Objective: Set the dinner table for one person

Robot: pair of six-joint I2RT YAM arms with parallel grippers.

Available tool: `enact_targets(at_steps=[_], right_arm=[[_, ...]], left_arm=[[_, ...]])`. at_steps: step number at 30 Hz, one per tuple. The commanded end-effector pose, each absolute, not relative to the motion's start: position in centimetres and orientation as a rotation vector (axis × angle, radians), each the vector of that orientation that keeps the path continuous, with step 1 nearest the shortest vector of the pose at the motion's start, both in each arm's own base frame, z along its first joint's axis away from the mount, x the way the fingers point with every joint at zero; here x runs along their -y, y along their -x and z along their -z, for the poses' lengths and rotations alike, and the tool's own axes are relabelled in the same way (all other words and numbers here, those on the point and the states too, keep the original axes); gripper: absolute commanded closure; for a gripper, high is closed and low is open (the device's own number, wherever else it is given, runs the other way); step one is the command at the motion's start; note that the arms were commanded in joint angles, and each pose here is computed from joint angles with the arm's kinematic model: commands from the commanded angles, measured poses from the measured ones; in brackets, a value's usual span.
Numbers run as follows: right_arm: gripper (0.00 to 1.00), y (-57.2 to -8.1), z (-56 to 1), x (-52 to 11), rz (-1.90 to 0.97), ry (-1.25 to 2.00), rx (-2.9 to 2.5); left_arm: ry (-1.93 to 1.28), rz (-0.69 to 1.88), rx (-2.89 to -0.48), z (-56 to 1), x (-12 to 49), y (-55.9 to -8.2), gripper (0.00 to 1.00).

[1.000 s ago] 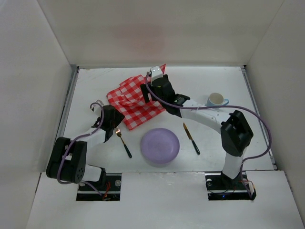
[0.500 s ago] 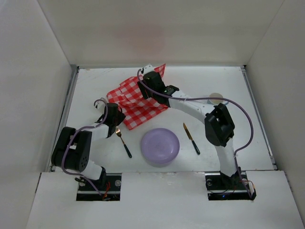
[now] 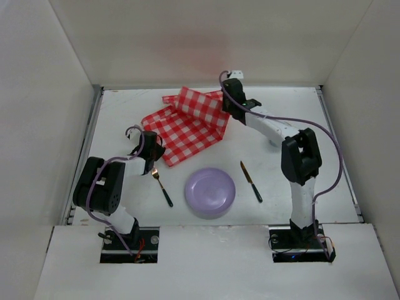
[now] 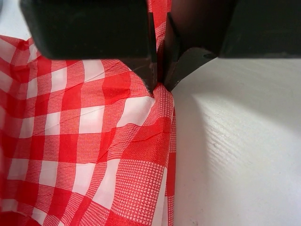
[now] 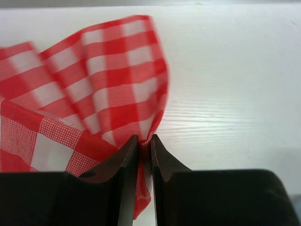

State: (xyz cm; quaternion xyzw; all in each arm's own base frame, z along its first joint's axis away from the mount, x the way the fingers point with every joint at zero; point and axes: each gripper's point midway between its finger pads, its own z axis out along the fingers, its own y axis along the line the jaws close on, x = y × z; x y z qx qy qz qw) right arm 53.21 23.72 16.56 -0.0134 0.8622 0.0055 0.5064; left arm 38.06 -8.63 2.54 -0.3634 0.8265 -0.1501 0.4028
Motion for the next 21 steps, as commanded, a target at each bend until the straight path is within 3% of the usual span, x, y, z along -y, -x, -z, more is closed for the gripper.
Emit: enact_targets(at_steps=[1, 4, 6, 9, 15, 19, 21], right_arm=[[0.78, -54.6, -18.7, -17.8, -0.056, -0.290, -1.999], [0.76, -53.6, -16.7, -13.4, -0.033, -0.457, -2.007], [0.70, -52.7, -15.9, -11.1, -0.026, -0.545, -1.992], [0.69, -51.7, -15.4, -8.6, -0.008, -0.623, -1.969], [0.40, -49.2, -16.8, -7.4, -0.035, -0.628, -1.916], [0.30, -47.9, -14.8, -11.9, -0.138, -0.487, -1.988], [0.29, -47.7, -12.9, -13.3, -0.191, -0.478, -2.036]], left_arm=[[0.942, 0.369, -2.036, -3.6, 8.1, -39.5, 0.95], [0.962, 0.343, -2.016, -3.8, 7.2, -39.7, 0.96], [0.973, 0.336, -2.006, -3.9, 6.8, -39.9, 0.96], [0.991, 0.332, -1.983, -4.5, 6.0, -40.5, 0.96], [1.004, 0.302, -1.925, -6.5, 4.5, -41.5, 0.94], [0.980, 0.239, -1.857, -9.4, 2.9, -42.0, 0.82], [0.949, 0.172, -1.819, -11.3, 2.0, -41.6, 0.66]])
